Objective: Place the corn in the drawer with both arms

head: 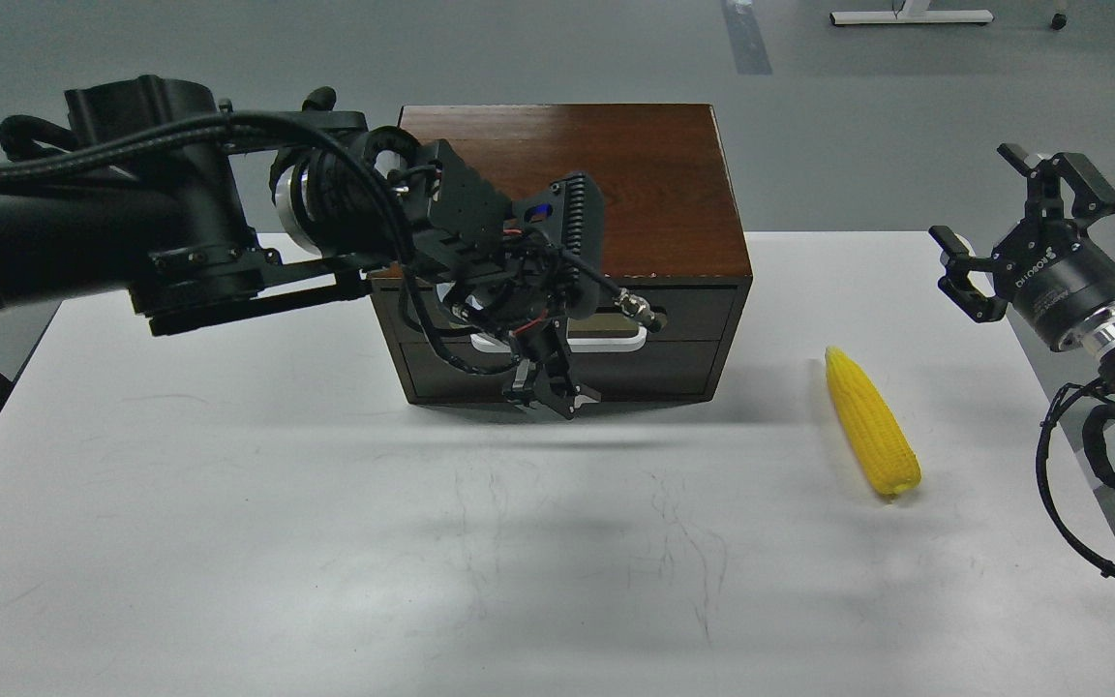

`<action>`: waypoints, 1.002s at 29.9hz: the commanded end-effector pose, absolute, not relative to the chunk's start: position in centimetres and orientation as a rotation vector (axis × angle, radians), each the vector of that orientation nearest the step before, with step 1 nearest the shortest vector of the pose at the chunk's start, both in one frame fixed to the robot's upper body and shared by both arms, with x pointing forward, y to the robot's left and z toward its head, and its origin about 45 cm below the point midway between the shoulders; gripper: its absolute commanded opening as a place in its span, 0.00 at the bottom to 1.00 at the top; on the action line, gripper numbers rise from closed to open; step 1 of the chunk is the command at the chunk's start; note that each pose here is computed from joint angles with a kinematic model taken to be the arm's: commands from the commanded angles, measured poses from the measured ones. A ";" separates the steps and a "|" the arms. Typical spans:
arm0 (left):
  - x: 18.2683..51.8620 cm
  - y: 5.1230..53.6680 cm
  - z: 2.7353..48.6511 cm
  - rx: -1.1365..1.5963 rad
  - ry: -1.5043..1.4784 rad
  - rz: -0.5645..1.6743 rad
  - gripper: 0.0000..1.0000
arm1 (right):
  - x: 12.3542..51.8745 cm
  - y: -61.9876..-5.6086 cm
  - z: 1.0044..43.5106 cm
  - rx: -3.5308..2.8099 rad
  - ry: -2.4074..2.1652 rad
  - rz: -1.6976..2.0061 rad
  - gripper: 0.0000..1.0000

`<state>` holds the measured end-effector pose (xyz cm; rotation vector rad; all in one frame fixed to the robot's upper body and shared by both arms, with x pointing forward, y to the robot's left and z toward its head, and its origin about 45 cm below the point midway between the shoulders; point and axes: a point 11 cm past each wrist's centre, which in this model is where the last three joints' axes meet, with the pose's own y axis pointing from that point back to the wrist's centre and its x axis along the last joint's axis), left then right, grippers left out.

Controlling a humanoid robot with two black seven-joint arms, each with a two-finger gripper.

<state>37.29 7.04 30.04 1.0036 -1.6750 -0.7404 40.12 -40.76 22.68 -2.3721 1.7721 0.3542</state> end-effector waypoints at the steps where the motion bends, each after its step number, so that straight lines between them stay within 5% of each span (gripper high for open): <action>1: 37.2 7.4 29.3 1.012 -1.658 -0.758 0.98 | 40.1 -40.7 22.7 -2.372 1.771 0.355 1.00; 30: 37.8 8.8 27.5 1.047 -1.598 -0.748 0.98 | 39.6 -40.9 21.9 -2.372 1.784 0.379 1.00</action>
